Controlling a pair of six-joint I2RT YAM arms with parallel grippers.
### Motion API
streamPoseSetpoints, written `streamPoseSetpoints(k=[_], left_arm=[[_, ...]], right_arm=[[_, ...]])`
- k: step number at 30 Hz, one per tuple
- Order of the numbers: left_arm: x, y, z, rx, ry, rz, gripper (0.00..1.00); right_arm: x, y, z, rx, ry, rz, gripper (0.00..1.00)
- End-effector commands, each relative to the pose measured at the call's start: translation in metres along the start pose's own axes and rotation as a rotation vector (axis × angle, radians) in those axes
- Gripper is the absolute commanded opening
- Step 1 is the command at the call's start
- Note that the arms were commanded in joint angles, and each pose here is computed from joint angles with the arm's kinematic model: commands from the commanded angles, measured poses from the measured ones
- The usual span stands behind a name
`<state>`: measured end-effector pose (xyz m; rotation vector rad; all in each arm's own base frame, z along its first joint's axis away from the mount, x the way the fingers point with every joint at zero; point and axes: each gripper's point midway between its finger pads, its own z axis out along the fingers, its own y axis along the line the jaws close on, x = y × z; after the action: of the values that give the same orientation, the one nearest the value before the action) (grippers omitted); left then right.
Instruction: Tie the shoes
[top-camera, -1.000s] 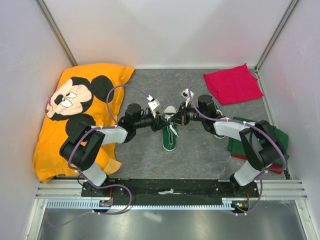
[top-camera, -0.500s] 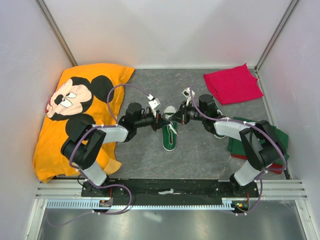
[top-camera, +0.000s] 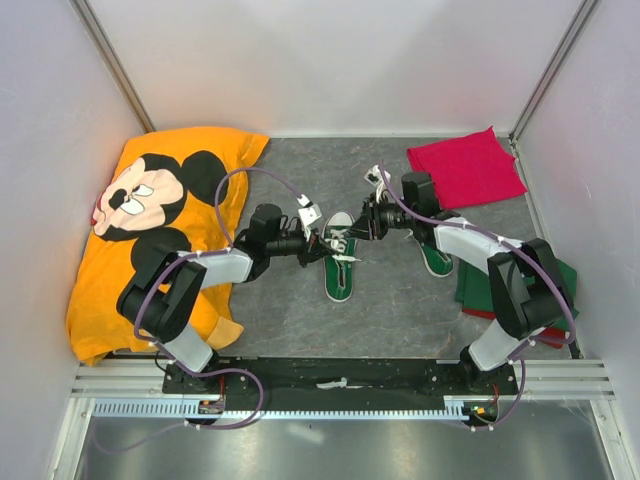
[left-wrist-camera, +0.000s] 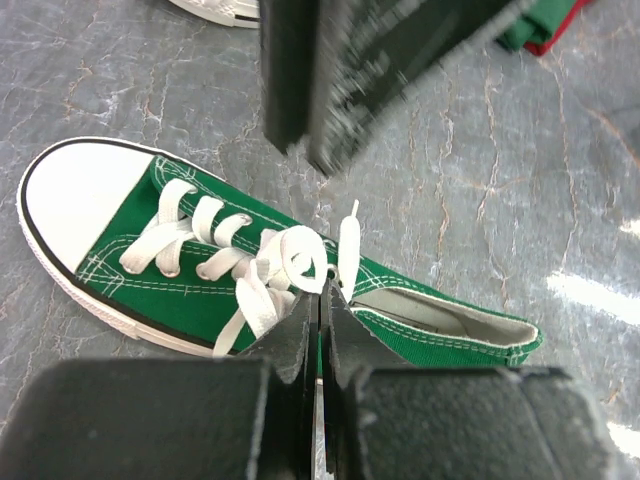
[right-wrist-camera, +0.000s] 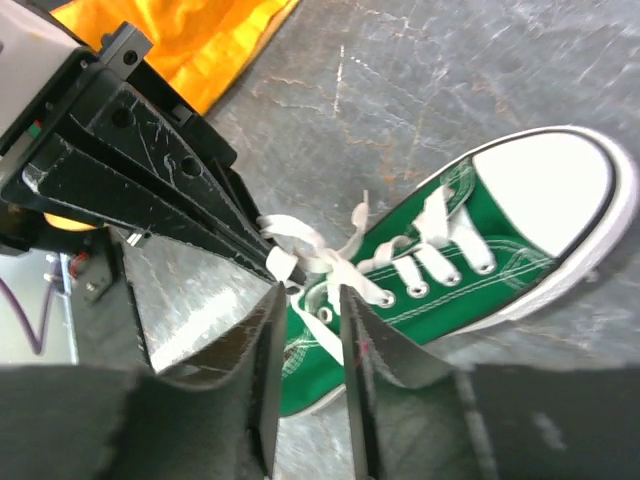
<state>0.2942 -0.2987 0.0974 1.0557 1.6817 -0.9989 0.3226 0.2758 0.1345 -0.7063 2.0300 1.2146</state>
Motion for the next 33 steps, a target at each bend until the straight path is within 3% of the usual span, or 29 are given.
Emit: streamPoseSetpoints(k=[1, 16, 24, 26, 30, 33], left_arm=[[-0.023, -0.001, 0.0, 0.046, -0.02, 0.126, 0.02], [-0.012, 0.005, 0.004, 0.062, 0.05, 0.139, 0.02], [-0.009, 0.007, 0.006, 0.06, 0.074, 0.117, 0.03], [-0.007, 0.006, 0.006, 0.061, 0.079, 0.111, 0.02], [-0.005, 0.006, 0.006, 0.061, 0.088, 0.103, 0.01], [-0.002, 0.01, 0.007, 0.05, 0.111, 0.085, 0.02]], right_arm=[[0.002, -0.006, 0.004, -0.01, 0.068, -0.056, 0.32], [0.01, -0.023, 0.028, 0.008, 0.18, -0.15, 0.37], [0.022, -0.022, 0.034, 0.005, 0.219, -0.175, 0.34], [0.023, -0.024, 0.032, 0.014, 0.228, -0.181, 0.31], [0.019, -0.022, 0.028, 0.032, 0.221, -0.196, 0.0], [0.01, -0.019, 0.024, 0.041, 0.193, -0.19, 0.0]])
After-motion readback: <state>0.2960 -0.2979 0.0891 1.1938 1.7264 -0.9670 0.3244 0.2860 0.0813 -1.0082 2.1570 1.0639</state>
